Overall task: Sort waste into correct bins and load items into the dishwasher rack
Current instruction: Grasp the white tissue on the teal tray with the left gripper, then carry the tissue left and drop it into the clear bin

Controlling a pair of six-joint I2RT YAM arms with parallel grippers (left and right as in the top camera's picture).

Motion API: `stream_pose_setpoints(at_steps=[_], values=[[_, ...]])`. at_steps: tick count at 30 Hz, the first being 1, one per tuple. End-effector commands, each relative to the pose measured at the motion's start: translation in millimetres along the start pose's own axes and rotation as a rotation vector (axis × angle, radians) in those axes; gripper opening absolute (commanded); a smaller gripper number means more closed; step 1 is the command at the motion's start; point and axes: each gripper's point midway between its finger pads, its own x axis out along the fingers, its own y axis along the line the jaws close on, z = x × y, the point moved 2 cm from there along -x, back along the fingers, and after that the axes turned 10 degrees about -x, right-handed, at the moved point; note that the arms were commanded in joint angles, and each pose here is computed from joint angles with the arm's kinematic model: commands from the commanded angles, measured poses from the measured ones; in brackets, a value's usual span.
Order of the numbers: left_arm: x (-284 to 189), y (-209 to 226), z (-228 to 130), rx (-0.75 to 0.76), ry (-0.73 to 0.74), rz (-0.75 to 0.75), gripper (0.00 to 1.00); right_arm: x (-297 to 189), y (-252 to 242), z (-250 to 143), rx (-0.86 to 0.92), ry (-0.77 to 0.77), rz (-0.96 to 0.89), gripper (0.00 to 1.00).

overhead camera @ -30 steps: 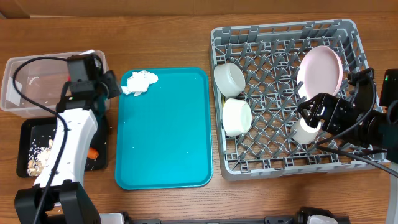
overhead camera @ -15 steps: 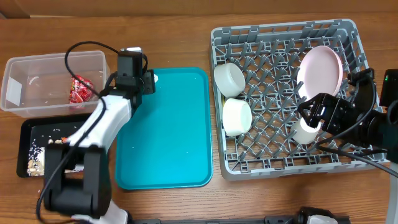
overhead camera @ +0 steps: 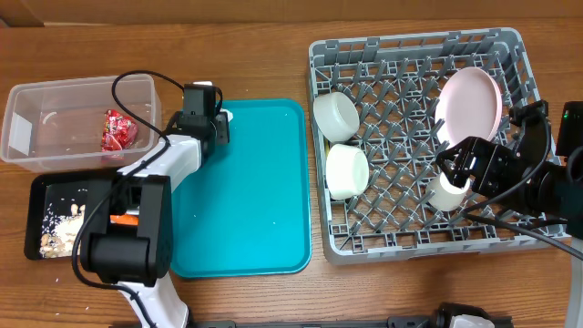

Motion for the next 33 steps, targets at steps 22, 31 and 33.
stream_pose_setpoints(at_steps=[22, 31, 33], values=[[-127.5, 104.0, 100.0, -0.206, -0.240, 0.154, 0.04, -2.3, 0.2, -1.2, -0.005, -0.001, -0.003, 0.90], [-115.3, 118.1, 85.3, -0.265, -0.124, 0.085, 0.96, -5.0, 1.3, -2.2, -0.009, -0.011, -0.003, 0.91], [-133.7, 113.9, 90.3, -0.262, -0.113, 0.058, 0.95, -7.9, 2.6, -2.6, -0.015, -0.024, -0.002, 0.91]])
